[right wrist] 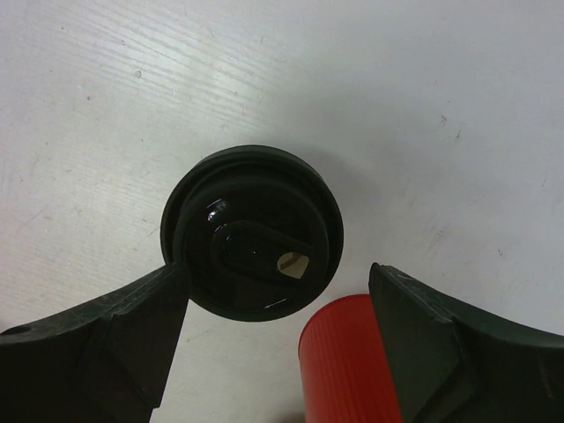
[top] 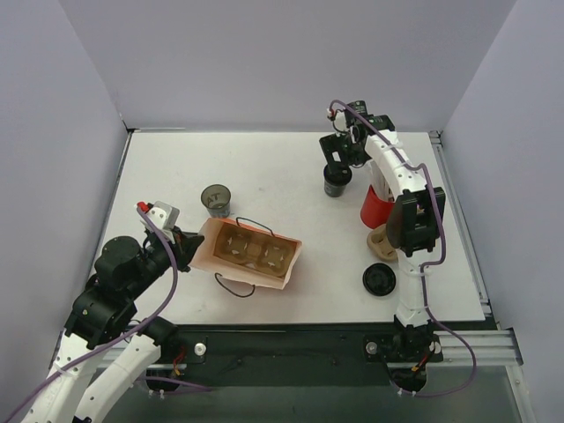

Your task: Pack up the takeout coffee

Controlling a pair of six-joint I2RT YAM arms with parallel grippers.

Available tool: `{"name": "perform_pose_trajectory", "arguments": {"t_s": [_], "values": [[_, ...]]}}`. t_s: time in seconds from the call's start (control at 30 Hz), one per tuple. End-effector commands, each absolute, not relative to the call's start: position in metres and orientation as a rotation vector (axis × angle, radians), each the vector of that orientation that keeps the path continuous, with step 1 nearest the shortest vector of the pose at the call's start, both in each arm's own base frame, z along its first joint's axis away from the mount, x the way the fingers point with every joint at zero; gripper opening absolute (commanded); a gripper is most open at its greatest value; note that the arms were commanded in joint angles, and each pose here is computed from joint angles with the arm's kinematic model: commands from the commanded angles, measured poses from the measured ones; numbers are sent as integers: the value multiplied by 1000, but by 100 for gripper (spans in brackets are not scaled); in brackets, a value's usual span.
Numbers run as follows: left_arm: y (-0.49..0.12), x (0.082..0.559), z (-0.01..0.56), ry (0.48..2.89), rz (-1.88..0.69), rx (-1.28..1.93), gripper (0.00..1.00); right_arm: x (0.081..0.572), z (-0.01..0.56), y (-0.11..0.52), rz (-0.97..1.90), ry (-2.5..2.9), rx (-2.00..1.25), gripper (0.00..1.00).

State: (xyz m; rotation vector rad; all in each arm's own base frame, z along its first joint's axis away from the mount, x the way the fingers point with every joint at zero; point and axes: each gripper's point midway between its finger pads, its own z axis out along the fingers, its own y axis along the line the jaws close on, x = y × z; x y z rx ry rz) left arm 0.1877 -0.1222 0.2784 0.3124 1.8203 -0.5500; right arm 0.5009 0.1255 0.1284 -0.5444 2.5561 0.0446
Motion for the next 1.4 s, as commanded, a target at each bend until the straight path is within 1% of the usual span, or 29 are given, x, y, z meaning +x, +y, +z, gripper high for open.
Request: {"name": "perform_pose_trajectory", "arguments": {"t_s": [0.0, 0.33, 0.9, 0.97, 1.37], "values": [[-119, 186, 300, 1773, -558, 280, 0, 504, 141, 129, 88, 2535, -527, 85], [-117, 185, 299, 1778, -553, 264, 0, 504, 139, 134, 127, 2535, -526, 85], [-112, 183, 300, 1778, -538, 251, 0, 504, 117, 130, 77, 2588, -507, 84], [-111, 183, 300, 1781, -533, 249, 0, 504, 113, 130, 72, 2595, -507, 83], [-108, 182, 301, 1783, -518, 241, 0, 498, 103, 130, 43, 2625, -511, 69]]}}
